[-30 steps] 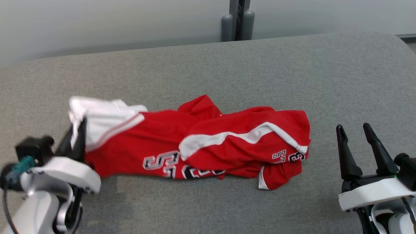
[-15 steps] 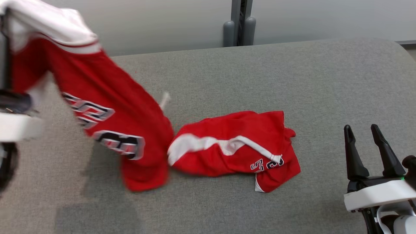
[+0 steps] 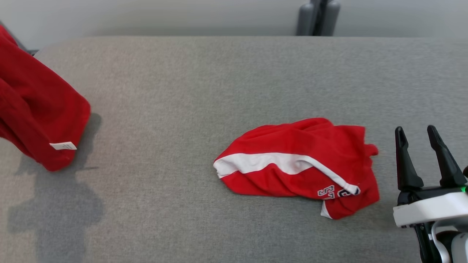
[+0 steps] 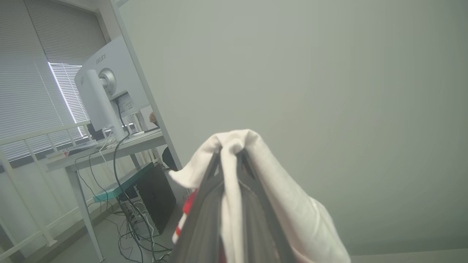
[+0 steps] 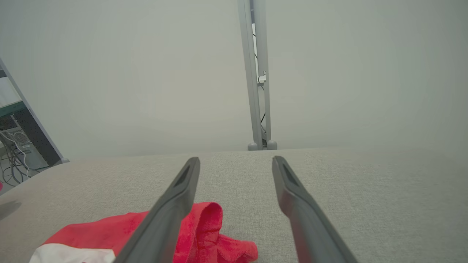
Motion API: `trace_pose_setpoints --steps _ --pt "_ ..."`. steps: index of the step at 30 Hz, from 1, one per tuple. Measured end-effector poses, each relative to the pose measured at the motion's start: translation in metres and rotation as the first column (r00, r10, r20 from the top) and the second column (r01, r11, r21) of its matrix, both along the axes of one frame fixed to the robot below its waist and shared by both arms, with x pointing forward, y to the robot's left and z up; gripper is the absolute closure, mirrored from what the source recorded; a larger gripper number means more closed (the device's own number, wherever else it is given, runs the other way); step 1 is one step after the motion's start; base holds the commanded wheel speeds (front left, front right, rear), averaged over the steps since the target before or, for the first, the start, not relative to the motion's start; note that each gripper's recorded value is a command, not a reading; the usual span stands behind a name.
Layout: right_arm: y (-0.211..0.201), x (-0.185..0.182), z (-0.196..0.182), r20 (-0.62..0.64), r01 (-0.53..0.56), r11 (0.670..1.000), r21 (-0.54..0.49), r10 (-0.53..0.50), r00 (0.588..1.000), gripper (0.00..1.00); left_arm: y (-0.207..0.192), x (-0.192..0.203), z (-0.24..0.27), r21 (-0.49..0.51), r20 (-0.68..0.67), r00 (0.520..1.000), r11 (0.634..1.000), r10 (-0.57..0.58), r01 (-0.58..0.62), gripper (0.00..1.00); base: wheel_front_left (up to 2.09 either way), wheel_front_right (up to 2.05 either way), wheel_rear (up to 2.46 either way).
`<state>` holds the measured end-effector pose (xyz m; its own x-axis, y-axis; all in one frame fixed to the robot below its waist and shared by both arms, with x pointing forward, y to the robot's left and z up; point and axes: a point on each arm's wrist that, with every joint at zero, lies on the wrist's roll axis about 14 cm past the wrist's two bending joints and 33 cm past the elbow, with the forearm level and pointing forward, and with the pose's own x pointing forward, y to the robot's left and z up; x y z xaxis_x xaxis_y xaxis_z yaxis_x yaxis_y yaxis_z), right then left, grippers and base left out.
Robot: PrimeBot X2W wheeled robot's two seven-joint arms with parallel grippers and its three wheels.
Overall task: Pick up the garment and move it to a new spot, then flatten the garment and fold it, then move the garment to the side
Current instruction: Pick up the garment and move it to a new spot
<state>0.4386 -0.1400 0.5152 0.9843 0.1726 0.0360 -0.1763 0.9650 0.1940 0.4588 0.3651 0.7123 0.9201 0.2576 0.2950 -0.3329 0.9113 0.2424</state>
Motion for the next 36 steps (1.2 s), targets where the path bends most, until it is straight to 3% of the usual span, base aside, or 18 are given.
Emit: trace_pose_setpoints --steps 7,12,16,23,24,25,26,34,36 --pt "0.023 0.027 -0.019 -0.043 -0.077 0.997 -0.014 0.076 0.996 0.0 0.056 0.022 -0.057 -0.026 -0.113 0.985 0.99 0.133 -0.136 1.0 0.0 0.0 0.0" --pt "0.028 0.041 -0.034 -0.074 -0.098 0.995 -0.024 0.096 0.993 0.0 0.07 0.035 -0.13 -0.067 -0.246 0.956 0.981 0.158 -0.18 1.0 0.0 0.0 0.0" --pt "0.028 0.048 -0.045 -0.095 -0.104 0.994 -0.027 0.101 0.99 0.0 0.064 0.038 -0.199 -0.149 -0.363 0.922 0.969 0.132 -0.198 1.0 0.0 0.0 0.0" --pt "0.015 0.05 -0.053 -0.116 -0.076 0.996 -0.049 0.07 0.991 0.0 0.045 0.028 -0.287 -0.356 -0.496 0.867 0.9 0.046 -0.251 1.0 0.0 0.0 0.0" --pt "0.013 0.05 -0.054 -0.117 -0.072 0.996 -0.051 0.065 0.991 0.0 0.044 0.028 -0.292 -0.374 -0.503 0.864 0.892 0.037 -0.256 0.82 0.0 0.0 0.0" --pt "0.013 0.05 -0.053 -0.116 -0.071 0.996 -0.052 0.064 0.991 0.0 0.045 0.025 -0.295 -0.39 -0.505 0.862 0.88 0.041 -0.271 0.49 0.0 0.0 0.0" --pt "0.012 0.05 -0.052 -0.114 -0.068 0.996 -0.052 0.062 0.992 0.0 0.045 0.023 -0.296 -0.393 -0.506 0.861 0.878 0.043 -0.274 0.0 0.0 0.0 0.0" --pt "0.012 0.039 -0.036 -0.077 -0.059 0.997 -0.042 0.056 0.995 0.0 0.047 0.018 -0.257 -0.488 -0.347 0.937 0.844 0.045 -0.221 0.0 0.0 0.0 0.0" --pt "0.014 0.035 -0.029 -0.061 -0.059 0.998 -0.033 0.057 0.996 0.0 0.047 0.014 -0.236 -0.492 -0.276 0.96 0.852 0.043 -0.18 0.0 0.0 0.0 0.0"
